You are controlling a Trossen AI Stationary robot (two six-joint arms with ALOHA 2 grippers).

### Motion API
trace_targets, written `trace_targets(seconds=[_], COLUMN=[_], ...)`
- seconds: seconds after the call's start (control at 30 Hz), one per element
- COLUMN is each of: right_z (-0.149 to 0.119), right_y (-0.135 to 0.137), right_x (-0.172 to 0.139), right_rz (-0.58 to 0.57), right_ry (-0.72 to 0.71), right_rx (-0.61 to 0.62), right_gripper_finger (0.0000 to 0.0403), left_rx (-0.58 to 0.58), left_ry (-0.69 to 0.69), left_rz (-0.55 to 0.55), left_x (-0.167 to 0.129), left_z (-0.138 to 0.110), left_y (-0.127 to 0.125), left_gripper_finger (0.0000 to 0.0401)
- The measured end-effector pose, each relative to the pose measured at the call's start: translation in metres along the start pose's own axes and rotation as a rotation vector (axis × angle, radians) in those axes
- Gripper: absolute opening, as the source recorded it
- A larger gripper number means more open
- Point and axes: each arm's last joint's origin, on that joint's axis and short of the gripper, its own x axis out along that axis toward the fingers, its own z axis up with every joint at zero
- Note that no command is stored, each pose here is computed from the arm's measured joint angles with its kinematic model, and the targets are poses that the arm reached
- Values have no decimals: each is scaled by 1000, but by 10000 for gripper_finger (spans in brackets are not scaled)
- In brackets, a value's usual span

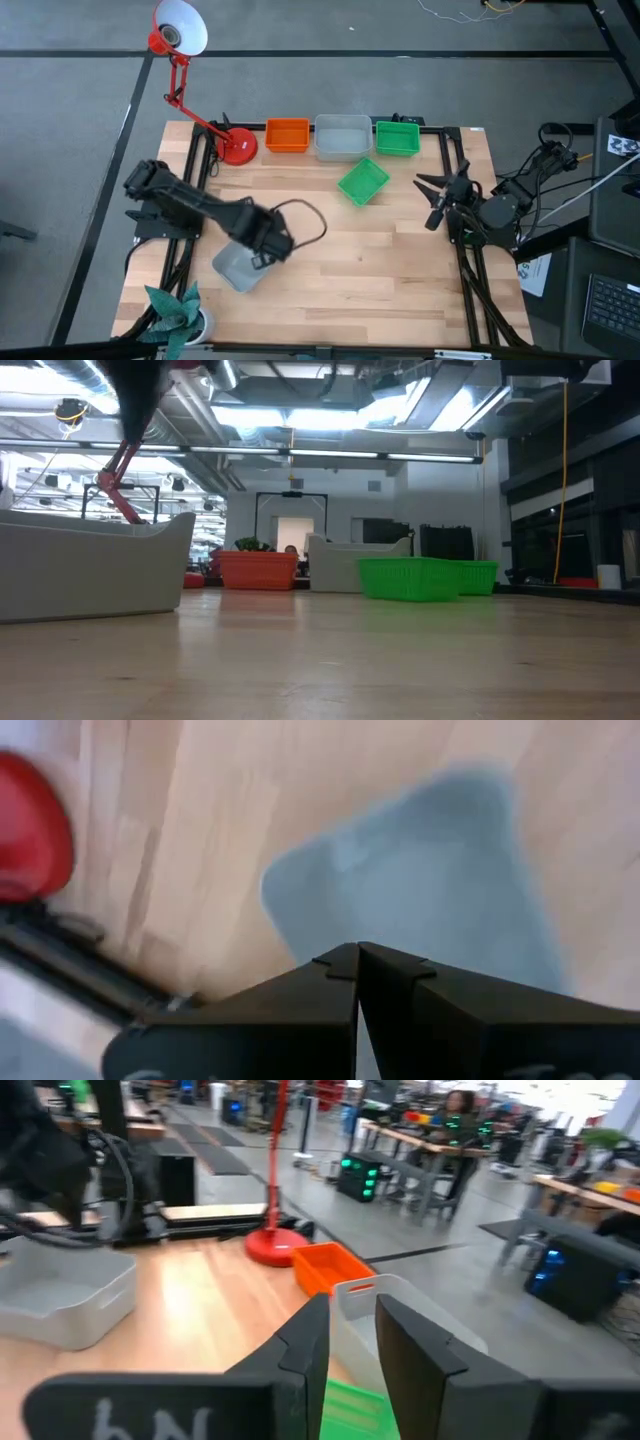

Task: Stack baskets by color
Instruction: Move the bottom gray bin to the top center of the table

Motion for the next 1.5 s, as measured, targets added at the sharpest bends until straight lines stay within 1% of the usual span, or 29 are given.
trace_targets(seconds=[0.03,0.13,0.27,0.37,0.43,0.47,0.6,0.67,0.77,0.9,0.97,1.07,1.13,1.2,1.27,1.37,1.43,1.5], right_z=[0,0,-1,-1,-1,-1,-1,-1,-1,-1,-1,-1,-1,-1,-1,-1,-1,-2], right_y=[1,2,3,4,4,4,4,3,4,4,4,5,5,5,5,5,5,5], right_x=[0,0,0,0,0,0,0,0,0,0,0,0,0,0,0,0,0,0], right_rz=[19,67,116,123,123,123,123,122,122,123,136,161,164,164,164,165,165,166], right_ry=[3,14,26,28,28,28,28,27,28,28,31,36,37,37,37,36,36,39], right_rx=[1,37,74,78,78,77,75,74,73,70,66,66,65,65,55,46,47,42], right_gripper_finger=[86,86,86,86,86,86,86,86,86,86,86,86,86,86,86,86,86,86], left_rx=[20,30,60,122,164,172,171,177,190,220,217,188,163,142,147,205,254,271], left_ry=[20,77,137,138,99,59,-74,-146,-288,-547,-642,-731,-760,-760,-777,-840,-809,-728], left_rz=[2,-45,-102,-128,-111,-85,42,58,44,39,66,85,72,41,-4,-52,-73,-94], left_x=[4,18,53,84,104,112,129,131,134,133,131,130,130,129,120,96,84,77], left_z=[-6,-17,-31,-38,-39,-38,-17,1,36,82,99,115,120,120,118,113,104,94], left_y=[-4,-16,-25,-26,-22,-18,3,13,31,58,74,96,104,103,95,75,64,55], left_gripper_finger=[2,2,1,0,0,0,0,0,0,0,0,0,0,0,0,0,0,0])
